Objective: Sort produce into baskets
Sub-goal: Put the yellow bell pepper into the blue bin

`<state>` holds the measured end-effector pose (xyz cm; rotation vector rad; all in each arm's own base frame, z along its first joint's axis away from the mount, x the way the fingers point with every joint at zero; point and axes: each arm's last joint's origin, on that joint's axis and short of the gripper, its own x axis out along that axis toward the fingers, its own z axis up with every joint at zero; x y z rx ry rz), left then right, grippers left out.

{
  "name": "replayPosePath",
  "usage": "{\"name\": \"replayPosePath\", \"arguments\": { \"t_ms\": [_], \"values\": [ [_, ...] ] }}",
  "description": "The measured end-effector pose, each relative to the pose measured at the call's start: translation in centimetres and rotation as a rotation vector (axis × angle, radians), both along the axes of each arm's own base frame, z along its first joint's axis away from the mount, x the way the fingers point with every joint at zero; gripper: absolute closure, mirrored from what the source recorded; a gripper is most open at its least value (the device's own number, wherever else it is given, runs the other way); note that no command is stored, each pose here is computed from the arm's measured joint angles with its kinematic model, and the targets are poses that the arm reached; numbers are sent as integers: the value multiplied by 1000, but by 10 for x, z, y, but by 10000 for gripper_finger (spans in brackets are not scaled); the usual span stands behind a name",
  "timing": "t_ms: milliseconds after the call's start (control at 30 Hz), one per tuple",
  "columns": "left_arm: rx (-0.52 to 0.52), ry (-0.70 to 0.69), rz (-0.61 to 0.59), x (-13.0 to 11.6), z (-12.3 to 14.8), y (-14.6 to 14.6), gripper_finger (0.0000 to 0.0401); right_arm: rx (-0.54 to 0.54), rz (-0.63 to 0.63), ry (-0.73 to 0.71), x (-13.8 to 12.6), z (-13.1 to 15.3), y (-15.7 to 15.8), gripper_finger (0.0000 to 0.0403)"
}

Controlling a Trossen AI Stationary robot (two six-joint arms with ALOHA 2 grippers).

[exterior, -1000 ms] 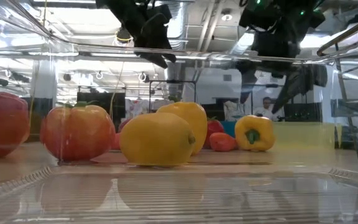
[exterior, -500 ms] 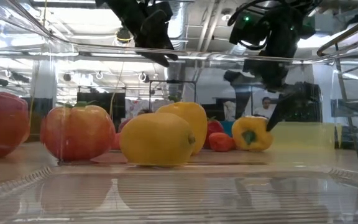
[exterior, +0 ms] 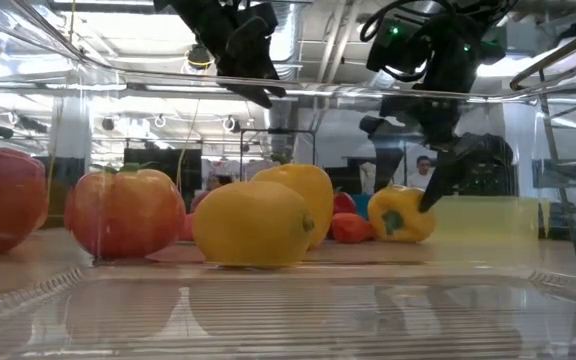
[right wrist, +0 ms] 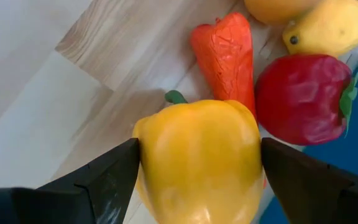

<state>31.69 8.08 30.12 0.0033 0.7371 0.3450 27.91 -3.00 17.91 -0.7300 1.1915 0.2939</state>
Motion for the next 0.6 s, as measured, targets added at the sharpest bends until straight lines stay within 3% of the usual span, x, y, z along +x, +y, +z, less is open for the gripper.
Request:
{"name": "replayPosePath", "arguments": {
  "t_ms": [267,600],
  "values": [
    [-21,-9,17,0,0,0,10,15,-42,1,-1,0,0,89],
    [-37,-6,33,-1,-1,0,10,18,-50,-5,-1,1,1,95]
  ]
}}
